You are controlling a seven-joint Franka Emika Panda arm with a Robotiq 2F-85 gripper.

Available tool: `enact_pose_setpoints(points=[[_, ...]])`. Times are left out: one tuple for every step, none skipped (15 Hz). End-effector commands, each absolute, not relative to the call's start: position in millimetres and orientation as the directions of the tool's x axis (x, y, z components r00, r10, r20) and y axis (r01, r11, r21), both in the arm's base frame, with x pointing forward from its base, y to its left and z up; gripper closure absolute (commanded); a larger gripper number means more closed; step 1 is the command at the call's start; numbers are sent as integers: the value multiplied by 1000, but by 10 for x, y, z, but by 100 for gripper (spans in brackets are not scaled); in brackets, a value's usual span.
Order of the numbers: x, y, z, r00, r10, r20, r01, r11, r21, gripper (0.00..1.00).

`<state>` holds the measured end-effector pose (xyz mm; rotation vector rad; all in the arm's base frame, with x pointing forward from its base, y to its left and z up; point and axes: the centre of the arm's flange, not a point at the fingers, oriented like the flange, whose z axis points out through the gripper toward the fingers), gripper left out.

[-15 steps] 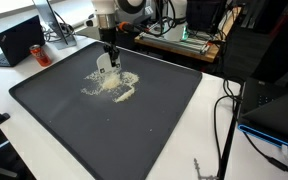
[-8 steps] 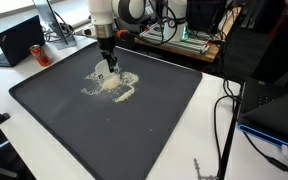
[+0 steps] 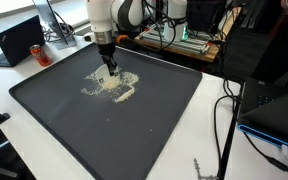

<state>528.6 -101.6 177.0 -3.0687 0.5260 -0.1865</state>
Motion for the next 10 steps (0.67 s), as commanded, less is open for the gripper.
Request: enact_pose_setpoints(points=[[5384,-1080,1718,936,-343,84,-343,-939,-16,99],[5391,-1103,1708,934,-347,80,-347,-938,-12,99],[5400,-1136,1694,934,-349,71,-350,-937,-10,99],[5407,-1167,1677,933,-354,62,-354,-935,-8,99],[5413,-1198,1666,932,-359,54,-359,-933,-9,99],[5419,-1241,1649,929,-366,48,-366,-930,-9,99],[5427,-1278,1636,927,-372,41,-372,-928,-9,99],[5431,-1320,1620,925,-380,32,-380,-925,-9,99],[5435,-1355,1614,922,-386,26,-386,-922,-9,99],[5437,-1392,1607,920,-391,22,-391,-920,-10,99]])
